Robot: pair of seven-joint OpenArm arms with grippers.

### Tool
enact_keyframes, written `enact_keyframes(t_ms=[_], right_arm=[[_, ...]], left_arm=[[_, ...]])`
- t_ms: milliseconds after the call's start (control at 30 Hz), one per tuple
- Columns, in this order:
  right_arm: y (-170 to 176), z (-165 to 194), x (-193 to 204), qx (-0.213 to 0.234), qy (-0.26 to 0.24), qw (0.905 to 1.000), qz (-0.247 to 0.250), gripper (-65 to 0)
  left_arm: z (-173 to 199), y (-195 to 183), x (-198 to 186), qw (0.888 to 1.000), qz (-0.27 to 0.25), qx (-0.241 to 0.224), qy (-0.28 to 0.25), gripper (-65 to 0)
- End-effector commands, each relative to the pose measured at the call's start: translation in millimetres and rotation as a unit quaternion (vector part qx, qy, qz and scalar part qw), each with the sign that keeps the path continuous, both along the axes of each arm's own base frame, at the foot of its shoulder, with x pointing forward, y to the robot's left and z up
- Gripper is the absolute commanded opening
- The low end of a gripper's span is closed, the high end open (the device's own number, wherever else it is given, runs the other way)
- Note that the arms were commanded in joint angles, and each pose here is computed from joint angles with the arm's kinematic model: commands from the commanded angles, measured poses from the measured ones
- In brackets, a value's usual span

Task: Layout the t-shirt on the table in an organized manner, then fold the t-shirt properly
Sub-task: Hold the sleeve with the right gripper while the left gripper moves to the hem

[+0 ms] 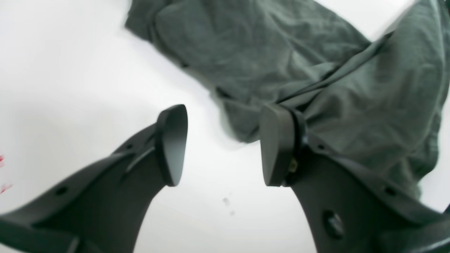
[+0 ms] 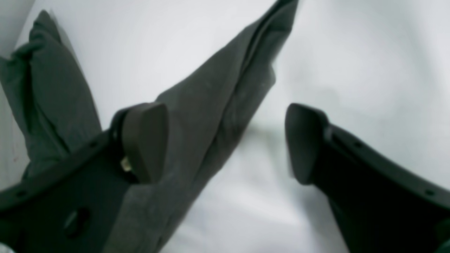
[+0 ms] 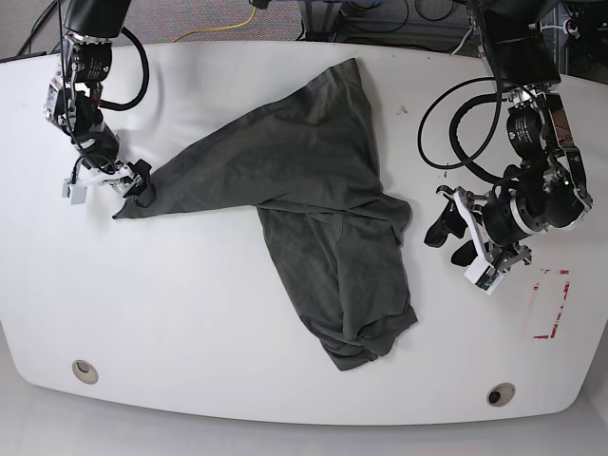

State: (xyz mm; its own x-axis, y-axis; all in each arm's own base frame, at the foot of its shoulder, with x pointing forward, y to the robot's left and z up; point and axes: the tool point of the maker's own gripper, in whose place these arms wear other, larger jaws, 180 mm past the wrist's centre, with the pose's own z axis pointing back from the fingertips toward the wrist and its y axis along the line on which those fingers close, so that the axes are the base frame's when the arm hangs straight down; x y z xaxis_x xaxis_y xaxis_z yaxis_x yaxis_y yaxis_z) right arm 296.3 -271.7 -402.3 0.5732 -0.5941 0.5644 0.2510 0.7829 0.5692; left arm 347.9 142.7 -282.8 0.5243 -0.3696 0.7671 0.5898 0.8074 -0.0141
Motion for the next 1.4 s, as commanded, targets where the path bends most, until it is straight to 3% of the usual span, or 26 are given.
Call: enact_keyframes(t_ms=[0, 433, 533, 767, 1000, 1200, 1367], right_arm=[[2, 7, 6, 0.005, -0.013, 0.9999, 0.002, -15.4], [34, 0, 10, 0.029, -0.006, 0.9992, 0.029, -17.8], [34, 1, 12, 0.030, -0.007, 0.9991, 0.029, -28.1], [39, 2, 14, 0.034, -0.010, 0.9989, 0.029, -64.0], [39, 4, 17, 0.034, -0.014, 0.9989, 0.030, -65.0], [43, 6, 17, 0.037, -0.015, 0.9986, 0.035, -65.0], [55, 12, 20, 0.030, -0.023, 0.9976, 0.057, -65.0]], left_arm=[[17, -2, 7, 1.000, -0.005, -0.008, -0.029, -34.3], [16, 6, 7, 1.000, -0.002, 0.003, -0.028, -34.3], [18, 6, 8, 1.000, -0.001, 0.003, -0.030, -34.3], [-6, 30, 14, 0.999, 0.040, 0.019, 0.004, -34.0], [-19, 44, 44, 0.996, 0.080, -0.017, 0.039, -33.9], [-27, 45, 72, 0.988, 0.111, -0.097, 0.048, -33.9], [-38, 33, 87, 0.982, 0.109, -0.137, 0.065, -33.9]])
